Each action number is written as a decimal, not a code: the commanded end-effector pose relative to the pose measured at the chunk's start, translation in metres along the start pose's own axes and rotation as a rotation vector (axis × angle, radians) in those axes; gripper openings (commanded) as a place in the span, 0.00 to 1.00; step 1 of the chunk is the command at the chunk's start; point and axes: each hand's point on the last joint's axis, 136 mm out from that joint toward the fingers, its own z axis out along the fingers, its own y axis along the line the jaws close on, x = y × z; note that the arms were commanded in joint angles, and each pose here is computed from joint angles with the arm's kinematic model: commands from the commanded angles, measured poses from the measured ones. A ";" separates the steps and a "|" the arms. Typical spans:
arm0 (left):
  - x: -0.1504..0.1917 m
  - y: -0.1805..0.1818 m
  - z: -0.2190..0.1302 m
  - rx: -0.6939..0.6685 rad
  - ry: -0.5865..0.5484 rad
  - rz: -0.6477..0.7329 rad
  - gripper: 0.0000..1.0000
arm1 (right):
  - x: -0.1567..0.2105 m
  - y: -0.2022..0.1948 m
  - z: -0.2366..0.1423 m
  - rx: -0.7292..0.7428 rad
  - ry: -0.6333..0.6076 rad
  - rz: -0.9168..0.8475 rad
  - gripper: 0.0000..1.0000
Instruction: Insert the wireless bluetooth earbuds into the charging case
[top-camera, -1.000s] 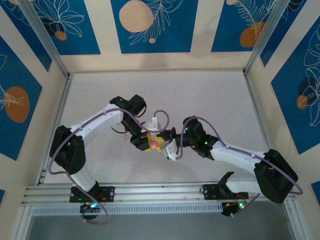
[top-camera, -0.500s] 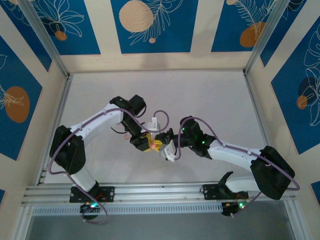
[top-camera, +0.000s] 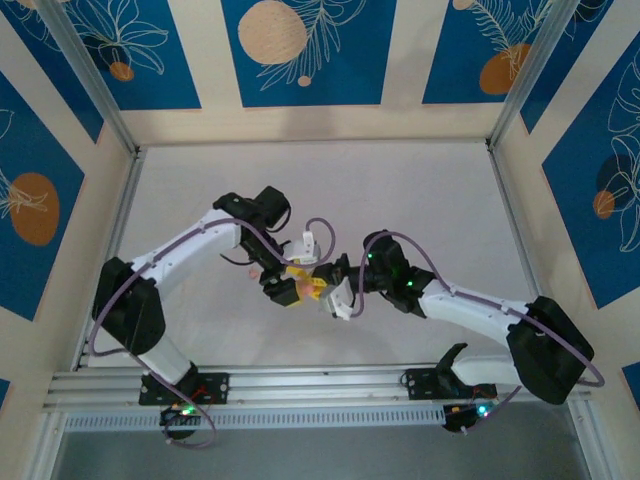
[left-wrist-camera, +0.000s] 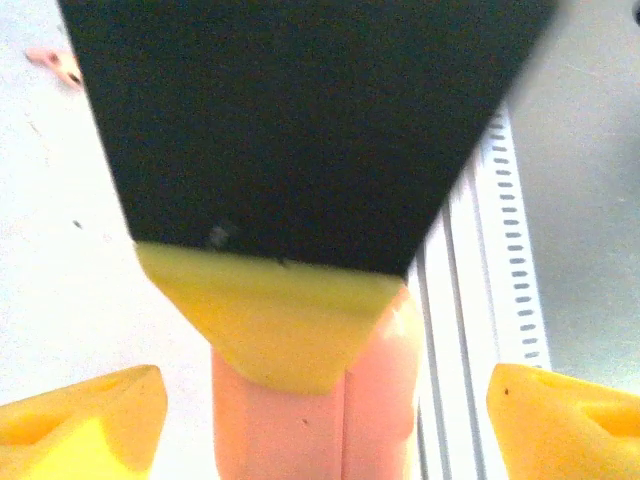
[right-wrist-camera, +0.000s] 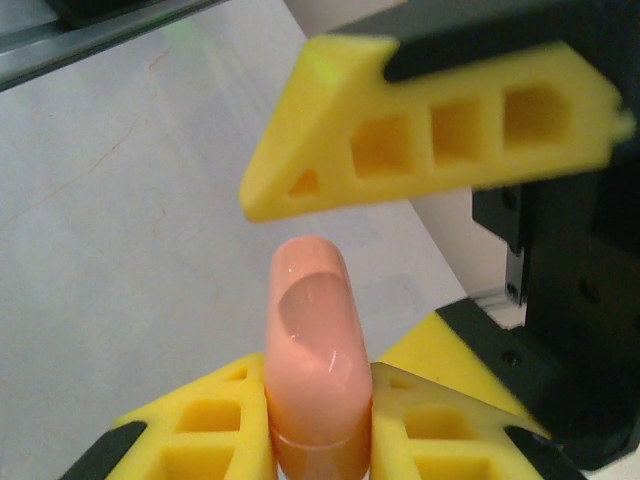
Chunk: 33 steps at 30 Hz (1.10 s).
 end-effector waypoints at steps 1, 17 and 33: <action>-0.022 0.003 -0.012 -0.100 -0.106 0.113 0.84 | -0.002 0.001 -0.015 0.008 -0.035 0.144 0.18; -0.051 0.038 -0.039 -0.513 -0.432 0.340 0.77 | 0.019 -0.029 -0.064 0.040 -0.155 0.941 0.16; -0.054 0.039 -0.024 -0.442 -0.544 0.296 0.73 | 0.022 -0.047 -0.075 0.053 -0.181 1.237 0.16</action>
